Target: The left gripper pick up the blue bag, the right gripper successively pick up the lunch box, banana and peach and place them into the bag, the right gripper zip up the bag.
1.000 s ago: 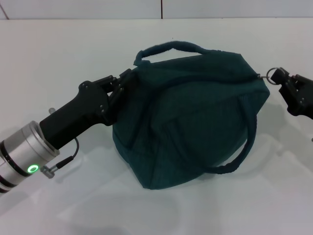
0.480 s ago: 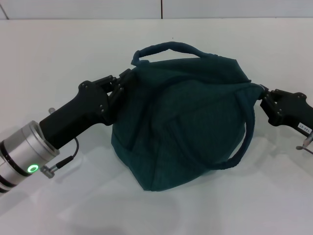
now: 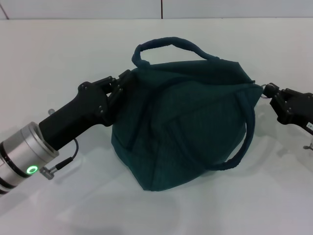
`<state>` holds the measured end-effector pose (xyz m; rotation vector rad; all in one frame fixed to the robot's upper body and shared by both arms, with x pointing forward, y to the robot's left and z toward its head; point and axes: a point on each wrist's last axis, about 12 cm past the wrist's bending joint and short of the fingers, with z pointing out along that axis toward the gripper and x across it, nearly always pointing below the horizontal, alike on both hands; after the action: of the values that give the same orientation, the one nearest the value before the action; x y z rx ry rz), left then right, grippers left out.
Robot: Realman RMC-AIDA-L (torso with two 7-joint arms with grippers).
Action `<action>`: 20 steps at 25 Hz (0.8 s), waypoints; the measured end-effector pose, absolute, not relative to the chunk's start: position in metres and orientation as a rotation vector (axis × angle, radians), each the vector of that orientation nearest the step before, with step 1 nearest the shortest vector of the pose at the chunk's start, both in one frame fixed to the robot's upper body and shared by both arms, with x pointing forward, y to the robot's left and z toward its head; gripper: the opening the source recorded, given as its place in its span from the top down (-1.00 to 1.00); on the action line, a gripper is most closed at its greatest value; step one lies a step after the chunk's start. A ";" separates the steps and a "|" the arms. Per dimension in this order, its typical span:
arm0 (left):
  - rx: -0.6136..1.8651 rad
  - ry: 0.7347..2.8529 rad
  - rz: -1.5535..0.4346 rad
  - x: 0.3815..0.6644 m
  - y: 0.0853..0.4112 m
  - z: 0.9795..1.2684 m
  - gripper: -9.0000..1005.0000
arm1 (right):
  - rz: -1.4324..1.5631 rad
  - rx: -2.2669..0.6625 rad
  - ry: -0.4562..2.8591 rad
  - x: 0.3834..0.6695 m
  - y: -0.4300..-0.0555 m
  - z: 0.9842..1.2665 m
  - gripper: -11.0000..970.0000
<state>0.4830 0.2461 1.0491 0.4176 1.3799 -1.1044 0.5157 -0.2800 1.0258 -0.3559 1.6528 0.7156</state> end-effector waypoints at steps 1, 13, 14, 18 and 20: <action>0.418 1.380 -1.105 0.483 0.246 1.049 0.87 | 0.712 -0.355 1.660 0.516 -0.280 1.025 0.95; 0.425 1.377 -1.126 0.484 0.245 1.051 0.87 | 0.737 -0.476 1.709 0.519 -0.265 1.021 0.95; 0.421 1.378 -1.134 0.485 0.245 1.051 0.87 | 0.739 -0.479 1.704 0.519 -0.264 1.021 0.95; 0.417 1.385 -1.163 0.487 0.247 1.055 0.87 | 0.753 -0.485 1.686 0.515 -0.266 1.022 0.95; 0.409 1.391 -1.181 0.488 0.249 1.056 0.87 | 0.772 -0.489 1.670 0.509 -0.267 1.022 0.95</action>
<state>0.4884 0.2487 1.0562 0.4088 1.3909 -1.1811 0.5094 -0.2669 1.0221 -0.4892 1.6704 0.7725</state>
